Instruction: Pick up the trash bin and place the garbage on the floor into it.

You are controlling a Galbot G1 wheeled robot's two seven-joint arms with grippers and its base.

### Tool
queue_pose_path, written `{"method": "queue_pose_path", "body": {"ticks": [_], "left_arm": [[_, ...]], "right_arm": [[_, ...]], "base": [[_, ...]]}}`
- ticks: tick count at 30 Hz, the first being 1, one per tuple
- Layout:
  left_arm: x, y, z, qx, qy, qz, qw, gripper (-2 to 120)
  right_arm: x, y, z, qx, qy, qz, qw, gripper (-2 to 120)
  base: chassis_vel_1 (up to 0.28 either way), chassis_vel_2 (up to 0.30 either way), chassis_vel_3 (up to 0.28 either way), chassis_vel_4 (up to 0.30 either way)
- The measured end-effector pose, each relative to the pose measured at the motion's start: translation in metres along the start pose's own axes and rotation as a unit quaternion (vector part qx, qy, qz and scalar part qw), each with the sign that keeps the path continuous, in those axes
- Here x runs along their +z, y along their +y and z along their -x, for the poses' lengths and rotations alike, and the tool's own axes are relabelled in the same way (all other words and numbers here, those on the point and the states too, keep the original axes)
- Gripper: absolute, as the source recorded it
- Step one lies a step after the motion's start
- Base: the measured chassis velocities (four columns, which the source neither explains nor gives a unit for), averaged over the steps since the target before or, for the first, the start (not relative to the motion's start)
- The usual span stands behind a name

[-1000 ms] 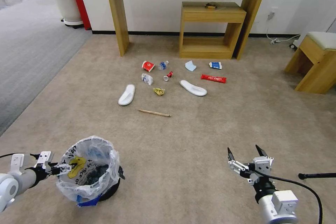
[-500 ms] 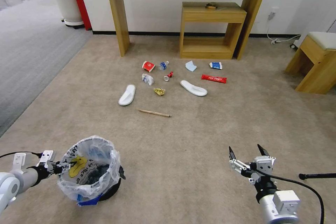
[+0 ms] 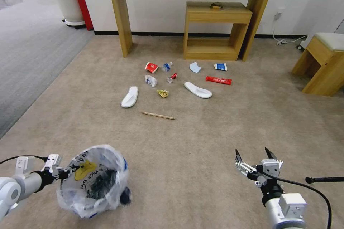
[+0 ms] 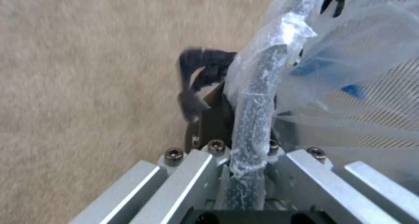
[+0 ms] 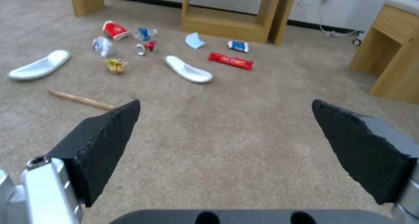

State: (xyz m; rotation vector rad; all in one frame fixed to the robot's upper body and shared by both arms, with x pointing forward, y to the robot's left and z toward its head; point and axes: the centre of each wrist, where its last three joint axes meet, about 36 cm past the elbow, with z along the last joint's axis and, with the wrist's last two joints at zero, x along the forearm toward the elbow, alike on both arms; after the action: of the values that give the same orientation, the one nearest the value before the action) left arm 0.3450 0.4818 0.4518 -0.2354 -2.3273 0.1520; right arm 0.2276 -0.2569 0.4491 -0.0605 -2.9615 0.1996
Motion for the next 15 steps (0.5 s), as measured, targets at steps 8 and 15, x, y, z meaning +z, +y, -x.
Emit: {"method": "queue_pose_path", "body": {"ticks": [8,15], "left_arm": [[-0.008,-0.053,-0.024,-0.034,-0.074,-0.055,0.9952,0],[0.015,-0.125,-0.048,-0.079,-0.106,-0.110,0.9851,0]], "right_arm": [[-0.016,-0.009,0.006,0.008,-0.017,0.009,1.000,100],[-0.023,-0.009,0.008,0.007,-0.027,0.013,1.000,100]], "base": [[0.000,0.000,0.000,0.000],[0.000,0.000,0.000,0.000]]}}
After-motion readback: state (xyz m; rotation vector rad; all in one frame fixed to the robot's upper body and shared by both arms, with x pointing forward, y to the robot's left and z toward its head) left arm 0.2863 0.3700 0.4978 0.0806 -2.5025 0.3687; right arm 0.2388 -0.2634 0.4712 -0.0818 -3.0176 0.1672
